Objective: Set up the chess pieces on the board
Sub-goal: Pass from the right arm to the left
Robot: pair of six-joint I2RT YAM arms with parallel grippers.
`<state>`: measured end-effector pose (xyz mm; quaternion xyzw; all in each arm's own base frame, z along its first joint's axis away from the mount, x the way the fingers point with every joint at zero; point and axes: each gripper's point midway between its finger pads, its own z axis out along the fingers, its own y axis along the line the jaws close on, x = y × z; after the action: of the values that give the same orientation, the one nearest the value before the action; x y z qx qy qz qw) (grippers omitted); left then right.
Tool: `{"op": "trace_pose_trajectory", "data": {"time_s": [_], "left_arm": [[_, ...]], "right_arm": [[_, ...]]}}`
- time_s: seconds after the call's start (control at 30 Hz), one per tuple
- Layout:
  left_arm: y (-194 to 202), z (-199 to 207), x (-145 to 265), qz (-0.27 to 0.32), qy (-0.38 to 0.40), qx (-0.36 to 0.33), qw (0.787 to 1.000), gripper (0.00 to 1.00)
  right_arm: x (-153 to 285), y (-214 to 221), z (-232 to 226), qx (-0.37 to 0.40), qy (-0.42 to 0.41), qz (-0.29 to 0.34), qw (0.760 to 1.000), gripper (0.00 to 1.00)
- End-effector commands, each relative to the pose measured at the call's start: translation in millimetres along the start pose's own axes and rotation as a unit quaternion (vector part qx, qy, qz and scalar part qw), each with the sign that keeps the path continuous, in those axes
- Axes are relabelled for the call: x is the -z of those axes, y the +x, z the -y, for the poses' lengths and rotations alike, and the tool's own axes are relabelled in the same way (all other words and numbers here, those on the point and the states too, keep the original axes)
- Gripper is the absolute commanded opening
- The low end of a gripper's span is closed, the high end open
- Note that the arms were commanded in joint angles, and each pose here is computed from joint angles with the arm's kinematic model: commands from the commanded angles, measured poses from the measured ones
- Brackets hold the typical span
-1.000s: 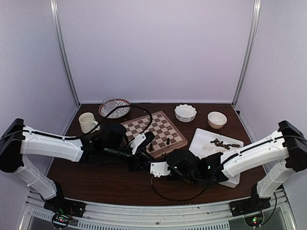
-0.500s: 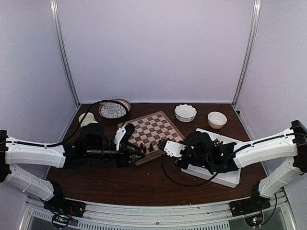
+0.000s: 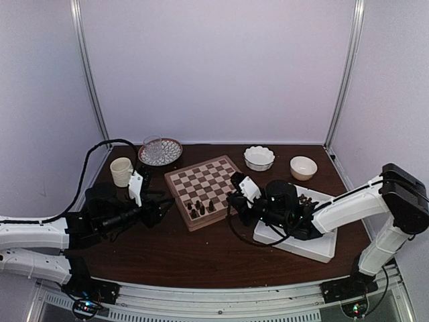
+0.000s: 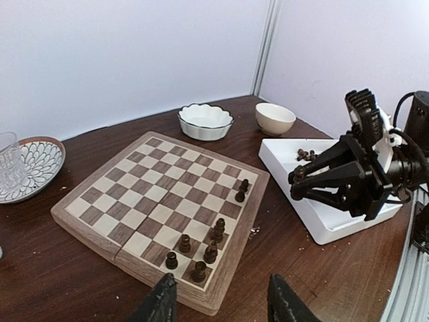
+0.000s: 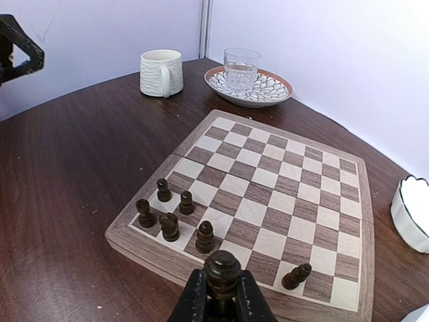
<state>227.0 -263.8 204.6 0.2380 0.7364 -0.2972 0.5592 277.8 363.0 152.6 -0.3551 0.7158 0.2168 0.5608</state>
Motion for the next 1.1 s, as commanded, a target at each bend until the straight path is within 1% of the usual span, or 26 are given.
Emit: {"op": "trace_pose_trajectory", "data": {"time_s": [0.0,0.13,0.27,0.3,0.47,0.8,0.9,1.07], "left_arm": [[-15.5,-17.3,4.2,0.042,-0.046,0.009,0.998,0.47],[-14.7,-15.8,3.1,0.042,-0.042,0.006,0.998,0.47],[-14.0,-14.6,2.1,0.04,-0.039,0.0,0.998,0.47],[-13.8,-14.5,1.7,0.04,-0.039,-0.001,0.998,0.47],[-13.1,-13.9,0.1,0.038,-0.038,-0.005,0.999,0.47],[-6.1,-5.2,-8.5,0.017,-0.015,-0.025,0.999,0.48],[-4.8,3.7,-10.9,0.01,0.009,-0.042,0.999,0.54],[-4.0,15.3,-16.8,0.003,0.04,-0.037,0.999,0.58]], "right_arm": [[-22.2,-4.4,10.5,-0.073,0.016,0.051,0.996,0.0],[-39.5,7.2,11.4,-0.084,0.012,0.067,0.994,0.0],[-53.6,18.0,18.5,-0.108,0.018,0.065,0.992,0.0],[-55.8,19.7,16.4,-0.112,0.009,0.065,0.991,0.0],[-59.2,28.9,18.6,-0.12,0.013,0.063,0.991,0.0],[-63.7,33.1,12.7,-0.117,-0.002,0.055,0.992,0.0],[-64.0,31.4,7.9,-0.113,-0.015,0.053,0.992,0.0],[-55.6,13.7,-13.5,-0.084,-0.056,0.061,0.993,0.0]]}}
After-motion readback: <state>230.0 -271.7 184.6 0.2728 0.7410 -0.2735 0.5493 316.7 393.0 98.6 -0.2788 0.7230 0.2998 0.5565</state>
